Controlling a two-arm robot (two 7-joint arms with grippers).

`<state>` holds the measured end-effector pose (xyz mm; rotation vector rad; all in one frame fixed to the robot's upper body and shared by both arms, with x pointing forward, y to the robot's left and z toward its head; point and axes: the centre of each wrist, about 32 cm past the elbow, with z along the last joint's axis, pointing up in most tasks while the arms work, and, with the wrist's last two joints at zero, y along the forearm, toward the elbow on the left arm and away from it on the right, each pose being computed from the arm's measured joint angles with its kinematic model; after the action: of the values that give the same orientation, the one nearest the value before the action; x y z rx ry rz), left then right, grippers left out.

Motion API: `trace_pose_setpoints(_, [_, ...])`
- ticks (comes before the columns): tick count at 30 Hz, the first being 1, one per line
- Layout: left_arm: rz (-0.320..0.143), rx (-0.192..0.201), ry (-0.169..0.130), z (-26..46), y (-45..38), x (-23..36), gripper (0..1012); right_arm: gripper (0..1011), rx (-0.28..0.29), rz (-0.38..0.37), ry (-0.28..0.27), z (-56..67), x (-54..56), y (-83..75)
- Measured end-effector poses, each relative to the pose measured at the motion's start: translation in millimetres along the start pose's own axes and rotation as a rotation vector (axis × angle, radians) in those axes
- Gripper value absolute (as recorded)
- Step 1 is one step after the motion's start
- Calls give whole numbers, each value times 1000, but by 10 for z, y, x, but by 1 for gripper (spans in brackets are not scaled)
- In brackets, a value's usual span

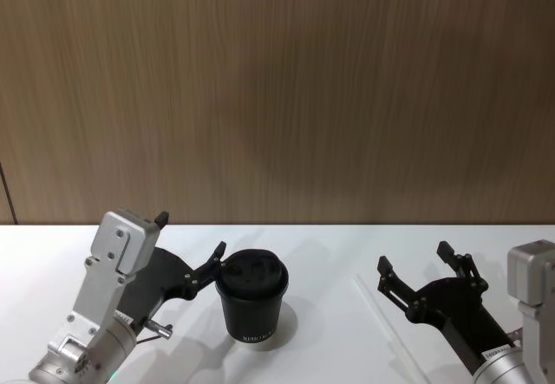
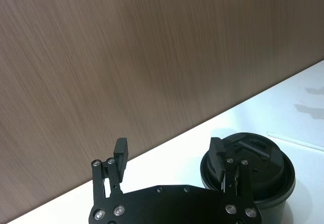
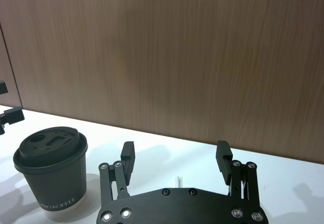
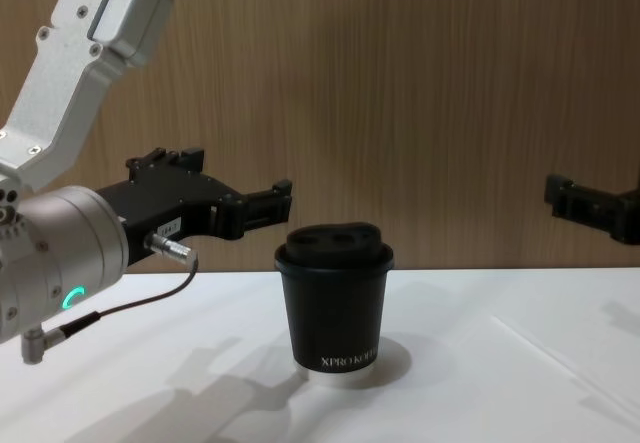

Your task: Pick up the straw with one hand, pass it to the other hand, and insert it into the cup.

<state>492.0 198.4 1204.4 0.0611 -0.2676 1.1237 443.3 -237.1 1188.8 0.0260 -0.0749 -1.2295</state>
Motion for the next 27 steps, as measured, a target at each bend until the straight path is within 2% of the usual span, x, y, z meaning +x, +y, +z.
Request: trace_pose_setpoints(27, [0, 0, 0, 0, 0, 0, 1004, 1001, 0, 0, 0, 0, 0, 0])
